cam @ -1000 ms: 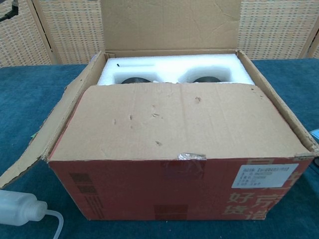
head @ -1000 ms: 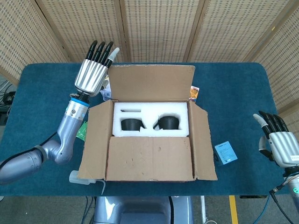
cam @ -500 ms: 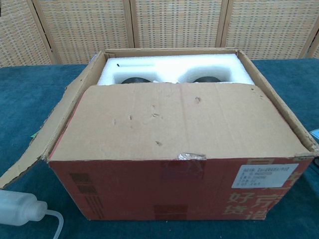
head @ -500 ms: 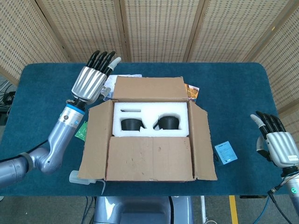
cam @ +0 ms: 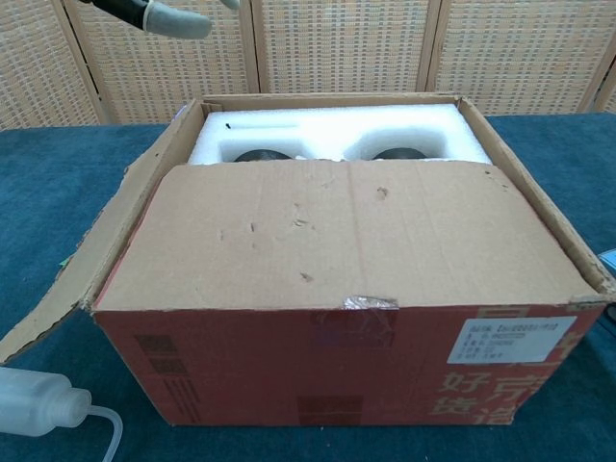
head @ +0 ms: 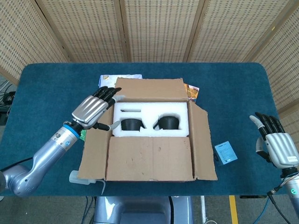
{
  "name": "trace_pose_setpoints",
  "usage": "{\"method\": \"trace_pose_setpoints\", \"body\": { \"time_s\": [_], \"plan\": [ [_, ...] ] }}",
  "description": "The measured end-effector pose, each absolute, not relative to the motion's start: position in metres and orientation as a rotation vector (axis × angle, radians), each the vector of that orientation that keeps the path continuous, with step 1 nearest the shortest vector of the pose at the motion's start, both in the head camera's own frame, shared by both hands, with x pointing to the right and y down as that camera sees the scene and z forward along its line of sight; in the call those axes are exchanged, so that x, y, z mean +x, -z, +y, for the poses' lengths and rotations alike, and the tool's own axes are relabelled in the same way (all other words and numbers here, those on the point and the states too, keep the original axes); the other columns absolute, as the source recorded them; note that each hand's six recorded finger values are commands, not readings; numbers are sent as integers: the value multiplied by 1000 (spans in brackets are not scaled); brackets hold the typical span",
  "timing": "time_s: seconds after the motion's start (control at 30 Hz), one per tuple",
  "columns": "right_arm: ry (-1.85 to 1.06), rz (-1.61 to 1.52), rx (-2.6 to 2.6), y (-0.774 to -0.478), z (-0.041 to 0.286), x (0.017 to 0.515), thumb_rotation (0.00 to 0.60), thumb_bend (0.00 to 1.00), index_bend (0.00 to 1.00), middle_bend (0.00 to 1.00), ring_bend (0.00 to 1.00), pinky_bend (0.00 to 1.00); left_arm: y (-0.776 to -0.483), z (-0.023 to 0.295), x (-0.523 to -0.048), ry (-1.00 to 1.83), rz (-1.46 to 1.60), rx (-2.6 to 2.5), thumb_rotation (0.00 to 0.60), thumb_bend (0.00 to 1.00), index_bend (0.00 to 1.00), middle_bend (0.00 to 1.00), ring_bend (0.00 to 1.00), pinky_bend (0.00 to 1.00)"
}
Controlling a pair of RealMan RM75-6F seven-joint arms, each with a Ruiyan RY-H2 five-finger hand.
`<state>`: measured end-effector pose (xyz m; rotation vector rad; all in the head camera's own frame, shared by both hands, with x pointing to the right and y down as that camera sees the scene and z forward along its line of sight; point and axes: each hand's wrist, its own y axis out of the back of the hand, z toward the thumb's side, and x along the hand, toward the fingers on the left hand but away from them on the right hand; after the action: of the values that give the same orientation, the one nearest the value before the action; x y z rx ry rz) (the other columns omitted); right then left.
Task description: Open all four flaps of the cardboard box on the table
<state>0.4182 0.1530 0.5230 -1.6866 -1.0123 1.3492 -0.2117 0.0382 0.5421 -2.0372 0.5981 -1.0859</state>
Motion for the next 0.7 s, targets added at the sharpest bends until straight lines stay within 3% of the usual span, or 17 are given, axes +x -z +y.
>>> {"method": "trace_pose_setpoints", "body": {
  "time_s": [0.2,0.7],
  "plan": [
    [-1351,-1016,-1692,-524,154,419,600,852,52,43,0,43,-549,54,-214,1090,597,-2128,185,246,306,0,0,0],
    [-1359,-1035,-1687,-524,157,425,600,852,52,43,0,43,-572,83,-203,1101,506,-2212,178,222,311,0,0,0]
  ]
}}
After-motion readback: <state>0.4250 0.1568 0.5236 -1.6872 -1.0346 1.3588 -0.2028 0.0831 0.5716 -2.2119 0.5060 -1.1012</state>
